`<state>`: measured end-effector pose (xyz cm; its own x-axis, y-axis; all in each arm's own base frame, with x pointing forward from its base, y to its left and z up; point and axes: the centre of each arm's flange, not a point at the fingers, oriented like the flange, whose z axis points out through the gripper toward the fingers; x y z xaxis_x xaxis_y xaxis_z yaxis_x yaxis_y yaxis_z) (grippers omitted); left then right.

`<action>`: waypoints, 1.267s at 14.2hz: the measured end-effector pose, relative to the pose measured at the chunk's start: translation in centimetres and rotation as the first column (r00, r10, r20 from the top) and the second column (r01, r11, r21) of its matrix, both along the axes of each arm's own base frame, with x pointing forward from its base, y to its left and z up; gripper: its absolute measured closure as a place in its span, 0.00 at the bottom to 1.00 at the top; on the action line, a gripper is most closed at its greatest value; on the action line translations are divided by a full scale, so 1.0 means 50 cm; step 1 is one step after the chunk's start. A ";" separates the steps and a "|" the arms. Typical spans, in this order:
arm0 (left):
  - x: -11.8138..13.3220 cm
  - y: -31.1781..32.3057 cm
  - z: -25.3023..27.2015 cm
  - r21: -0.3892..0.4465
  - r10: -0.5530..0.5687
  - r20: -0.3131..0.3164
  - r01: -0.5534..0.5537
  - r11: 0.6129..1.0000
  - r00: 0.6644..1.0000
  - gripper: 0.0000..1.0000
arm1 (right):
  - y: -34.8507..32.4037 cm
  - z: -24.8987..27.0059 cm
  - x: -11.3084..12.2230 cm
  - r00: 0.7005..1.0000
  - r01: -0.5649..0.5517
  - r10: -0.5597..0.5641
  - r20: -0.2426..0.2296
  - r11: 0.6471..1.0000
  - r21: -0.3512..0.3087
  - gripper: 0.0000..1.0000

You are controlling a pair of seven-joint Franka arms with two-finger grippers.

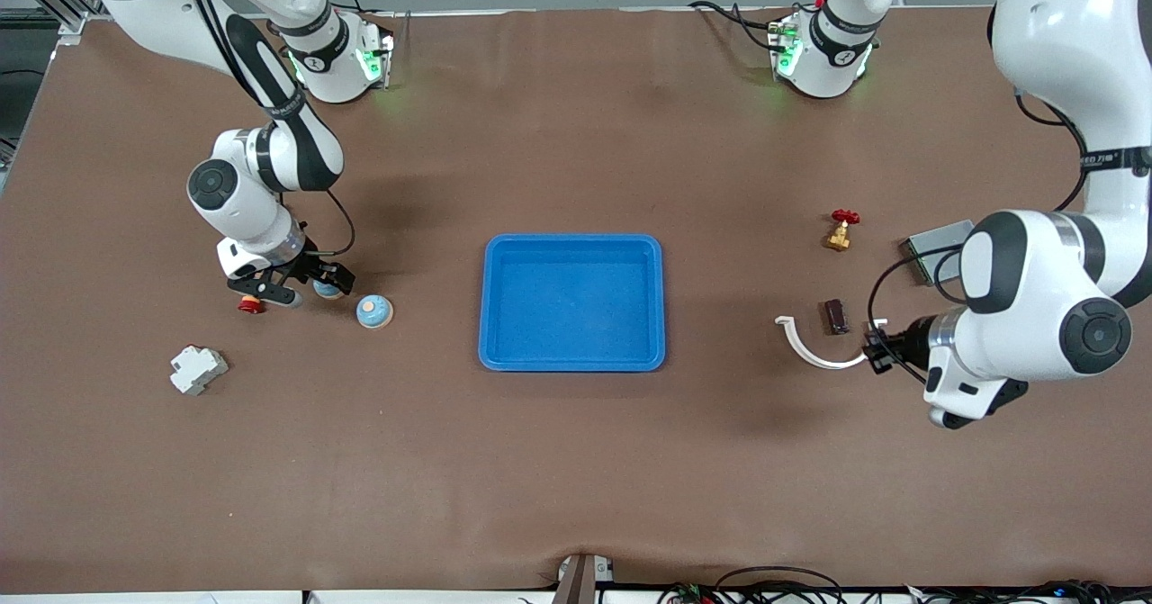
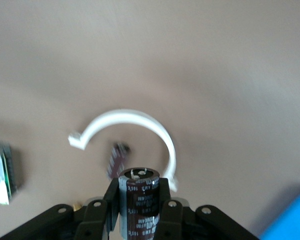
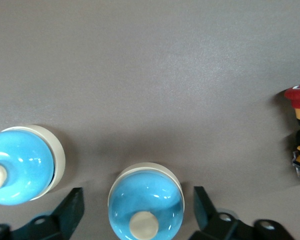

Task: Place electrolytic capacitor and blue bell in tray
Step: 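Carry the blue button and the capacitor over the blue tray with both grippers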

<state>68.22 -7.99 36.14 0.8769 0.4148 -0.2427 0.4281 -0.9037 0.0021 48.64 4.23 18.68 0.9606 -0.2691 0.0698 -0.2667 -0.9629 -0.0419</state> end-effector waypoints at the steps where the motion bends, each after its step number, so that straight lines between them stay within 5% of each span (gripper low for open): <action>1: -0.014 -0.037 0.015 -0.009 0.023 -0.027 -0.023 1.000 0.999 0.67 | 0.001 0.000 0.001 1.000 -0.001 0.001 0.006 1.000 0.000 0.19; 3: -0.043 -0.151 0.028 -0.003 0.071 -0.067 -0.072 0.997 0.995 0.67 | 0.003 0.000 0.002 1.000 -0.003 0.003 0.025 1.000 0.000 0.39; 7: -0.129 -0.420 -0.009 0.036 0.102 -0.098 -0.099 0.994 0.990 0.67 | 0.017 0.001 -0.001 0.999 -0.010 0.010 0.033 1.000 0.001 0.39; 13: -0.181 -0.625 -0.162 0.019 0.192 -0.022 -0.192 0.981 0.981 0.67 | 0.041 0.003 -0.003 0.999 -0.013 0.013 0.030 1.000 0.004 0.39; 18: -0.199 -0.670 -0.199 0.038 0.328 -0.011 -0.327 0.944 0.945 0.67 | 0.079 0.098 0.018 0.994 0.019 -0.018 -0.112 1.000 0.008 0.39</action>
<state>58.28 -41.47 26.20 0.6872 0.6869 -0.2365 0.7000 -0.7131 -0.0372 49.52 8.17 23.58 0.9571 -0.2870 -0.0406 -0.2880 -0.9574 -0.0196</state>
